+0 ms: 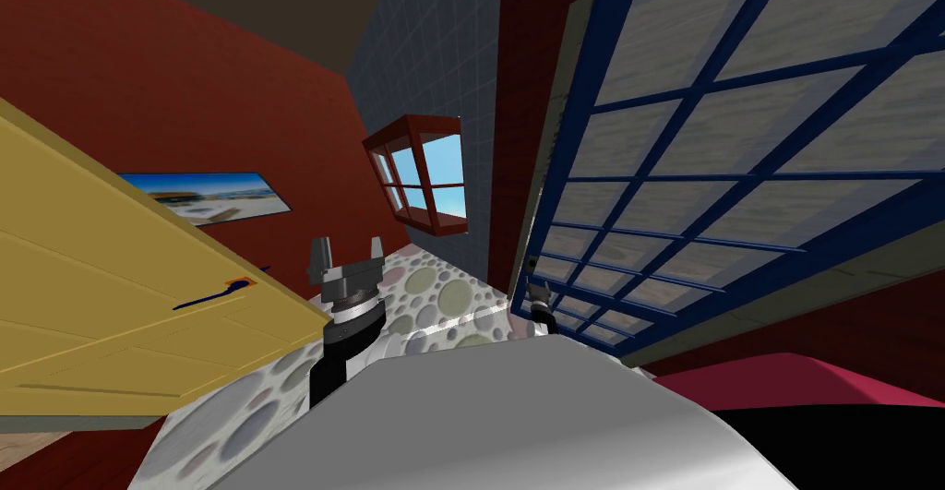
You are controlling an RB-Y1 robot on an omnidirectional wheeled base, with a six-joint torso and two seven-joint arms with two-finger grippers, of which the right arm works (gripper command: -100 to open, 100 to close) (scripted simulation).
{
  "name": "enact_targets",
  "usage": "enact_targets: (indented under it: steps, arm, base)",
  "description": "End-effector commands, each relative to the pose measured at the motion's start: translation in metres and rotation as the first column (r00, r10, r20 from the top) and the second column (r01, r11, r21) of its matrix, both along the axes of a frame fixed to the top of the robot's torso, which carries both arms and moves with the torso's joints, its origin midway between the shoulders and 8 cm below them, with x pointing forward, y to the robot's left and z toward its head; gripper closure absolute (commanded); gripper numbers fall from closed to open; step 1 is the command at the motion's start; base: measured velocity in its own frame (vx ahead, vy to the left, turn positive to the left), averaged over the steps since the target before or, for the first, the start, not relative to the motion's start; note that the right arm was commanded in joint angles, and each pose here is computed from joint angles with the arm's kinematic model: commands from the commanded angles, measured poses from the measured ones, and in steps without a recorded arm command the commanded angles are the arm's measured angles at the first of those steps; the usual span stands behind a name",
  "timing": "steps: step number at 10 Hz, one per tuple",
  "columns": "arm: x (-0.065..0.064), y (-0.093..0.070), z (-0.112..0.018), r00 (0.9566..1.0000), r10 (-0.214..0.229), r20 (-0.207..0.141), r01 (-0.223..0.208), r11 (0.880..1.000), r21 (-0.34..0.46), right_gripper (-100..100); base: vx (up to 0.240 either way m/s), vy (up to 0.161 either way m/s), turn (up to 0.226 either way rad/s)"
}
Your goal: Pull the door open
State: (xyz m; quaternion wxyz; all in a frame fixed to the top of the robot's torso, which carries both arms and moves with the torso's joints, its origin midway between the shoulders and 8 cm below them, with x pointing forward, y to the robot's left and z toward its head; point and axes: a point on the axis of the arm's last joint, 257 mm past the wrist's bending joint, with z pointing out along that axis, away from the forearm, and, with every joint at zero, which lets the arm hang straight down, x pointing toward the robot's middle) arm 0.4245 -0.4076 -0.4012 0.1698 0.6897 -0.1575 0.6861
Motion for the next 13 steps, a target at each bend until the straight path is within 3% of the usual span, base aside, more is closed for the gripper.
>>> enact_targets:
  steps: [1,3,4,6,7,10,11,12,13]
  arm:
    - [-0.008,-0.013,0.000,1.0000,-0.007,0.003,0.007,1.000,0.004,-100]
    - [-0.020,-0.034,-0.001,0.9998,-0.019,0.004,0.019,1.000,0.004,-100]
    - [-0.020,-0.034,-0.001,0.9998,-0.019,0.004,0.019,1.000,0.004,-100]
    - [-0.029,-0.051,-0.001,0.9996,-0.029,0.004,0.028,1.000,0.004,-100]
    - [-0.037,-0.066,0.000,0.9993,-0.037,0.005,0.036,0.999,0.004,-100]
    - [-0.047,-0.083,0.001,0.9990,-0.045,0.006,0.045,0.999,0.004,-100]
    - [-0.044,-0.078,-0.001,0.9991,-0.043,0.003,0.043,0.999,0.002,-100]
    - [-0.044,-0.078,-0.001,0.9991,-0.043,0.003,0.043,0.999,0.002,100]
    - [-0.044,-0.078,-0.001,0.9991,-0.043,0.003,0.043,0.999,0.002,100]
  base:
    - [0.191,0.013,0.055]
    - [0.193,-0.012,0.049]
    - [0.140,-0.025,0.017]
    - [0.120,-0.012,0.041]
    - [0.161,-0.003,0.060]
    - [0.161,-0.009,0.039]
    - [0.059,-0.004,-0.006]
    - [-0.010,0.002,0.000]
    - [-0.025,-0.005,-0.013]
